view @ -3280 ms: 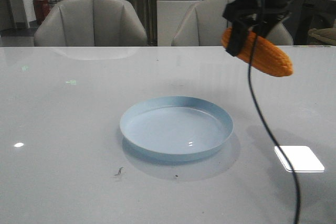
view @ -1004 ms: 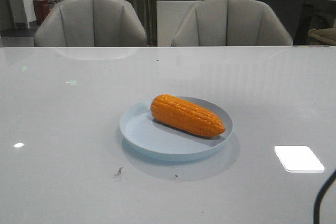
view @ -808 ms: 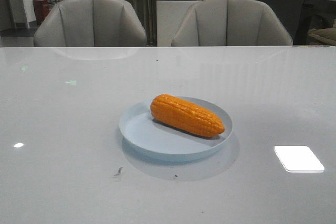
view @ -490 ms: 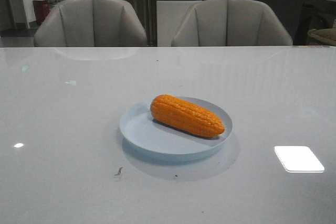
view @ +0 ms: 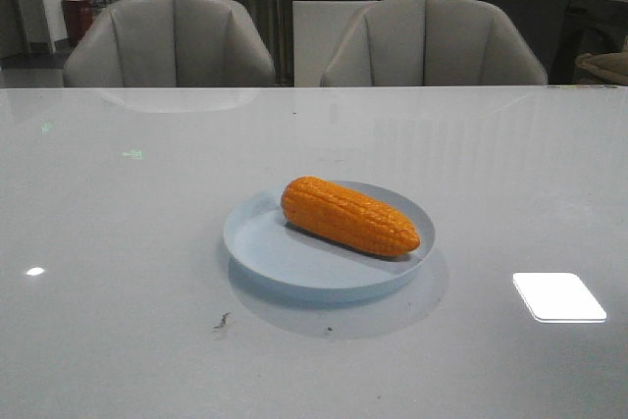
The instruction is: Place corn on plate with both arms
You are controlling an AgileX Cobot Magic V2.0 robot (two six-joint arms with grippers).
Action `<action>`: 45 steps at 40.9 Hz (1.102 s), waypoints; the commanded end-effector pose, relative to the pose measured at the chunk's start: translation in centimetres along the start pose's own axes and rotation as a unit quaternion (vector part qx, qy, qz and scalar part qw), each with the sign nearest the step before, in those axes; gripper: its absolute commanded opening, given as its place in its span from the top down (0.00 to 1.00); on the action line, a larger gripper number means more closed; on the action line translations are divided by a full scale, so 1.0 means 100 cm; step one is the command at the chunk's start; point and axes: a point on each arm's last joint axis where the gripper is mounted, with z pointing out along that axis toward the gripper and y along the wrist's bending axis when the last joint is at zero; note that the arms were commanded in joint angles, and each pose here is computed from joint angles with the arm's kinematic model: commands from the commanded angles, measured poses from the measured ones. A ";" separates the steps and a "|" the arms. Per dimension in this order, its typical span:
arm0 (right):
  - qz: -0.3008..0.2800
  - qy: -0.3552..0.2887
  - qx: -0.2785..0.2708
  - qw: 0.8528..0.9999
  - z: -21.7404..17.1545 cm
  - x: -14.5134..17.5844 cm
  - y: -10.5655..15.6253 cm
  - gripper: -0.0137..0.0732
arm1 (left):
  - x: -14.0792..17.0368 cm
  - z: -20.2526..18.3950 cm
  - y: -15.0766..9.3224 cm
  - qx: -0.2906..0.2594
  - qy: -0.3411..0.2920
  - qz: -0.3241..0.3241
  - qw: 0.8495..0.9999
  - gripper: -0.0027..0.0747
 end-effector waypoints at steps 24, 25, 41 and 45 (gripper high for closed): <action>0.001 -0.042 -0.003 0.999 -0.004 -0.013 0.001 0.17 | -0.014 -0.006 0.002 -0.006 -0.050 -0.008 0.999 0.45; 0.001 -0.042 -0.003 0.999 -0.004 -0.013 0.001 0.17 | -0.014 -0.006 0.002 -0.006 -0.050 -0.008 0.999 0.45; 0.001 -0.042 -0.003 0.999 -0.004 -0.013 0.001 0.17 | -0.012 -0.048 0.005 0.001 -0.117 -0.080 0.990 0.75; 0.001 -0.042 -0.003 0.999 -0.004 -0.013 0.001 0.17 | -0.006 -0.062 0.005 -0.005 -0.143 -0.083 0.986 0.85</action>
